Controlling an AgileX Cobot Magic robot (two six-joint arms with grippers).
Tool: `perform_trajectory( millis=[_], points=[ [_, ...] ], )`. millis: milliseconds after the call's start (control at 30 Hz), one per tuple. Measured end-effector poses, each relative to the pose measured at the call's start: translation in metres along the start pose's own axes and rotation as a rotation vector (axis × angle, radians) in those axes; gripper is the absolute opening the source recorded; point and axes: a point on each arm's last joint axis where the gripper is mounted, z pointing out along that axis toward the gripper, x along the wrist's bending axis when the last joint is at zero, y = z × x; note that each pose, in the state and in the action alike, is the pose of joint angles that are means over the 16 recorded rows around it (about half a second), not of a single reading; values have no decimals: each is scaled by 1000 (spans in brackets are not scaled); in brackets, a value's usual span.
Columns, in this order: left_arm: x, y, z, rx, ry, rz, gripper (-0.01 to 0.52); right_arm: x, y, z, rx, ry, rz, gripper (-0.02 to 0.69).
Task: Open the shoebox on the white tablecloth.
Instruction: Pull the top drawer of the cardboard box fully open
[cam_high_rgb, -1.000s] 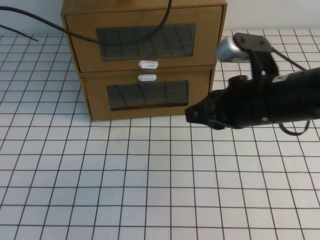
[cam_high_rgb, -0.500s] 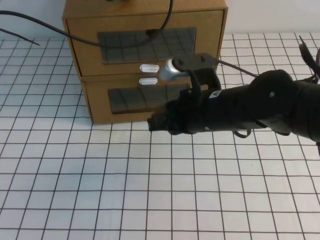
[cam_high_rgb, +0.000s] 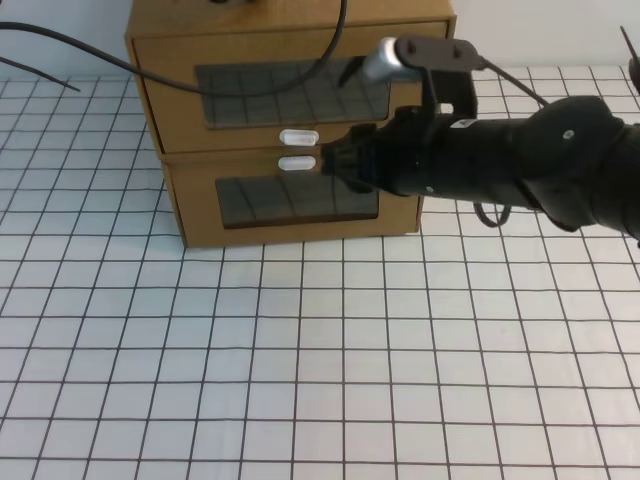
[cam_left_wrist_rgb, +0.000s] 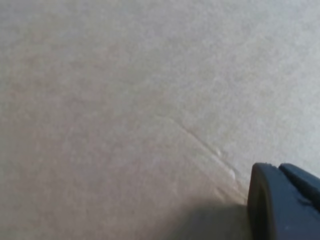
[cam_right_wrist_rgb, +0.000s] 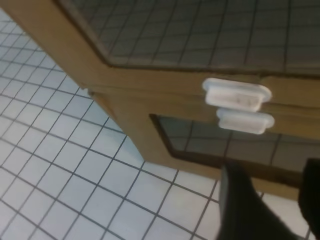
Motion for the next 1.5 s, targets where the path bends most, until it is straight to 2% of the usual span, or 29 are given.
perform_trajectory(
  millis=[133,233,533,633,700,800,900,1167,1300,1500],
  points=[
    [0,0,0,1,0,0,-2,2,5,1,4,21,-128,227],
    [0,0,0,1,1,1,-2,5,6,1,19,49,-289,250],
    [0,0,0,4,4,8,-2,13,4,0,47,114,-837,235],
    [0,0,0,6,7,13,-2,17,3,1,37,108,-949,228],
    [0,0,0,7,9,15,-2,20,3,2,28,96,-972,223],
    [0,0,0,10,12,19,-2,25,3,3,11,76,-921,218],
    [0,-1,0,13,14,23,-2,30,2,4,0,67,-792,213],
    [-1,-1,0,20,14,26,-2,37,-3,7,21,85,-265,196],
    [-1,-1,0,22,13,26,-2,36,-7,10,54,100,-49,180],
    [-1,-1,0,24,12,27,-2,37,-16,14,132,146,112,149]
  ],
)
